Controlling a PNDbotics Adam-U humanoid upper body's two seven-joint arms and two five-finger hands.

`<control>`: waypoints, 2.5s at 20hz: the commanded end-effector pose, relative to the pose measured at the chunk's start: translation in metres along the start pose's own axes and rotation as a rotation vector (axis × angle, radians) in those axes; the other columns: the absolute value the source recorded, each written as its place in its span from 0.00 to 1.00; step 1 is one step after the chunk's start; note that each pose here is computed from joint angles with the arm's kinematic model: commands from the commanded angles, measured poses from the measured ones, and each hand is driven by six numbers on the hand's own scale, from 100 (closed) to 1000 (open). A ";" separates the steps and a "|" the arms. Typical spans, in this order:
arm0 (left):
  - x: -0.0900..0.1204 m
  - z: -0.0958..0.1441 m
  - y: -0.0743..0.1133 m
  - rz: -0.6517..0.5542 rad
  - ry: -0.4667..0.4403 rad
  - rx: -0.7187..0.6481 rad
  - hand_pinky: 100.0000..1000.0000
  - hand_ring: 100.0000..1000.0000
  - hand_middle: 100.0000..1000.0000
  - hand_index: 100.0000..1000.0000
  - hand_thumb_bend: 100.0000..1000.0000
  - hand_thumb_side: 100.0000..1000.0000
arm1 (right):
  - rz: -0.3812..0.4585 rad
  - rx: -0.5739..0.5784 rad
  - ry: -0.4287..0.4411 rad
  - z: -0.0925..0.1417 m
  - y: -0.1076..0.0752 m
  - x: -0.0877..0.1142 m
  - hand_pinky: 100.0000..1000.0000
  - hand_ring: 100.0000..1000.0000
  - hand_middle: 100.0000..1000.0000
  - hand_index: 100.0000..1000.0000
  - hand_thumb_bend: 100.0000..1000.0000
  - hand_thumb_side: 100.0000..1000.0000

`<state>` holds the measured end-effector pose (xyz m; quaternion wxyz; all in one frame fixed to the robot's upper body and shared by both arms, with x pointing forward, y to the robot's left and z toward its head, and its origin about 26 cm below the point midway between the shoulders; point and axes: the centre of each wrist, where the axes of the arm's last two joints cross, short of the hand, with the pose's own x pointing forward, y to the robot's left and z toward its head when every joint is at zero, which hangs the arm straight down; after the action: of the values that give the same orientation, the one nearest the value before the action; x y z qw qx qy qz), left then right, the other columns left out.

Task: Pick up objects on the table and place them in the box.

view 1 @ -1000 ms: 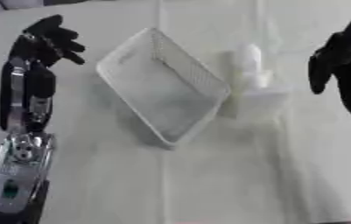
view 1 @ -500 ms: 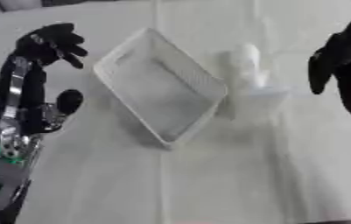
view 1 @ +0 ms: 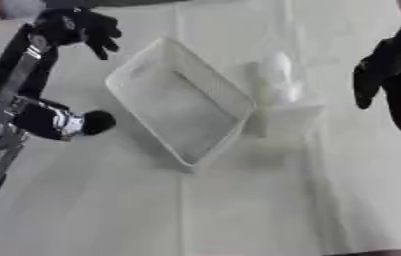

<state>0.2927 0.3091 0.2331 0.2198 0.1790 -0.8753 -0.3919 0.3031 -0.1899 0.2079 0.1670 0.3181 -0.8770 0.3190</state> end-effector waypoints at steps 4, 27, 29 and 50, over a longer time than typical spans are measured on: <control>0.013 -0.028 0.034 -0.096 -0.043 -0.093 0.42 0.56 0.60 0.78 0.64 0.70 | 0.019 0.007 -0.003 0.001 -0.003 0.005 0.18 0.37 0.48 0.72 0.00 0.79; -0.013 -0.102 0.028 -0.339 -0.076 -0.248 0.46 0.57 0.66 0.79 0.67 0.76 | 0.181 -0.069 -0.091 0.015 -0.026 0.020 0.19 0.37 0.48 0.70 0.00 0.83; -0.010 -0.110 0.018 -0.377 -0.095 -0.237 0.46 0.58 0.66 0.79 0.67 0.75 | 0.177 -0.065 -0.095 0.013 -0.026 0.020 0.19 0.37 0.48 0.70 0.00 0.83; -0.028 -0.150 -0.005 -0.590 -0.301 -0.441 0.46 0.56 0.64 0.75 0.73 0.72 | 0.146 -0.021 -0.045 0.017 -0.022 0.017 0.19 0.37 0.48 0.71 0.00 0.82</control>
<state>0.3960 0.2262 0.2996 0.0096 0.2993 -0.7002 -0.6481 0.3046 -0.2207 0.2091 0.1333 0.2598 -0.9066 0.3047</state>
